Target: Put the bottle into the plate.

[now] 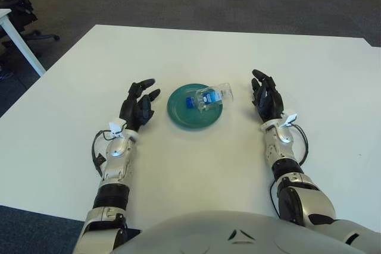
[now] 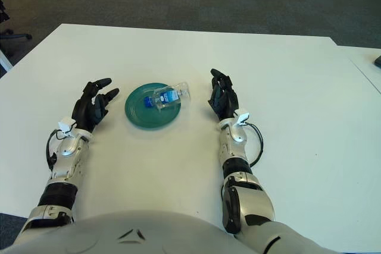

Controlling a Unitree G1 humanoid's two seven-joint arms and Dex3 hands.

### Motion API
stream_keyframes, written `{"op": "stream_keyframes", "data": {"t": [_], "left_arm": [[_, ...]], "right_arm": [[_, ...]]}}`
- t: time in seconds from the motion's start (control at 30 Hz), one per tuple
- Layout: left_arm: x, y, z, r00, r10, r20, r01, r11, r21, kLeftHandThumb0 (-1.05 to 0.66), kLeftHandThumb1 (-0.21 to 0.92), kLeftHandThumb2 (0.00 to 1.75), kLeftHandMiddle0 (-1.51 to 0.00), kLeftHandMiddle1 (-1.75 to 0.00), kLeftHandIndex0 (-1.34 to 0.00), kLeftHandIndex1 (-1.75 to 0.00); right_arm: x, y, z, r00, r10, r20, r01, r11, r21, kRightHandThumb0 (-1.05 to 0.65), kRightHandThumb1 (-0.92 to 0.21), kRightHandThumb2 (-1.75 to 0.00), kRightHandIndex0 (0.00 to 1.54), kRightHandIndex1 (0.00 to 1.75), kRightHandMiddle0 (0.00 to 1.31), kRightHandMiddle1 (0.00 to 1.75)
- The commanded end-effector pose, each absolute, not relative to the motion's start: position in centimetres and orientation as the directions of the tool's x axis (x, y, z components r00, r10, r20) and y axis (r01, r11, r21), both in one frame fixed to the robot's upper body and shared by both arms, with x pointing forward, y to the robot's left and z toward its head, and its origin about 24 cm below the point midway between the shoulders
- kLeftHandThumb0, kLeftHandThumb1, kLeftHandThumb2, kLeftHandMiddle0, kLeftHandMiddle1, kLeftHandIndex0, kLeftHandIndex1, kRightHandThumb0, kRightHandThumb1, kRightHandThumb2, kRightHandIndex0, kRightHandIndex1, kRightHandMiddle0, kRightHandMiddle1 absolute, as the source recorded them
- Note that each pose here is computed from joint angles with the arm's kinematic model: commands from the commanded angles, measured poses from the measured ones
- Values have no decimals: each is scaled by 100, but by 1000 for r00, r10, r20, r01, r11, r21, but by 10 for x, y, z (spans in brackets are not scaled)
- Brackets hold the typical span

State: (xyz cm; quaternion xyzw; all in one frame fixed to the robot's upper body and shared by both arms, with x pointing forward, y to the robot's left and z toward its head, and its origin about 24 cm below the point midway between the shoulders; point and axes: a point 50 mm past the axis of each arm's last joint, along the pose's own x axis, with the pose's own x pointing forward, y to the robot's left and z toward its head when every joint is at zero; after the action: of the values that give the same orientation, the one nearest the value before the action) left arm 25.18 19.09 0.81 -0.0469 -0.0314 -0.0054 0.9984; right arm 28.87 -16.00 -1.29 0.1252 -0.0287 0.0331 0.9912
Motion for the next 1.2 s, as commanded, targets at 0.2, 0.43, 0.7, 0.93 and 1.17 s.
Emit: {"op": "stream_keyframes", "data": {"t": [0.2,0.43,0.7,0.93,1.17], "left_arm": [[248,174,-19,996,-18,-89,3,986,-169,-60,92,71,-48,-56,-20,-105],[247,168,-20,993,2,-122,-21,989,-149,-62,92,79,-45,-56,-17,-106],[247,162,-20,993,4,-121,-22,988,-155,-63,92,84,-47,-57,-20,-109],[245,156,-21,993,47,-106,-62,987,-147,-63,92,82,-54,-62,-31,-114],[242,146,-20,992,104,-64,-112,987,-117,-56,92,72,-58,-70,-39,-115]], "right_arm": [[242,-152,-55,997,45,-66,-18,928,371,-82,-92,-67,39,2,1,101],[243,-156,-49,998,42,-42,-24,930,366,-79,-92,-62,40,2,7,108],[243,-158,-42,998,53,-41,-35,929,369,-77,-92,-61,39,1,2,106],[242,-161,-38,997,60,-42,-39,923,382,-75,-92,-60,38,1,0,101],[240,-165,-33,997,60,-45,-37,914,403,-74,-92,-59,37,0,0,97]]}}
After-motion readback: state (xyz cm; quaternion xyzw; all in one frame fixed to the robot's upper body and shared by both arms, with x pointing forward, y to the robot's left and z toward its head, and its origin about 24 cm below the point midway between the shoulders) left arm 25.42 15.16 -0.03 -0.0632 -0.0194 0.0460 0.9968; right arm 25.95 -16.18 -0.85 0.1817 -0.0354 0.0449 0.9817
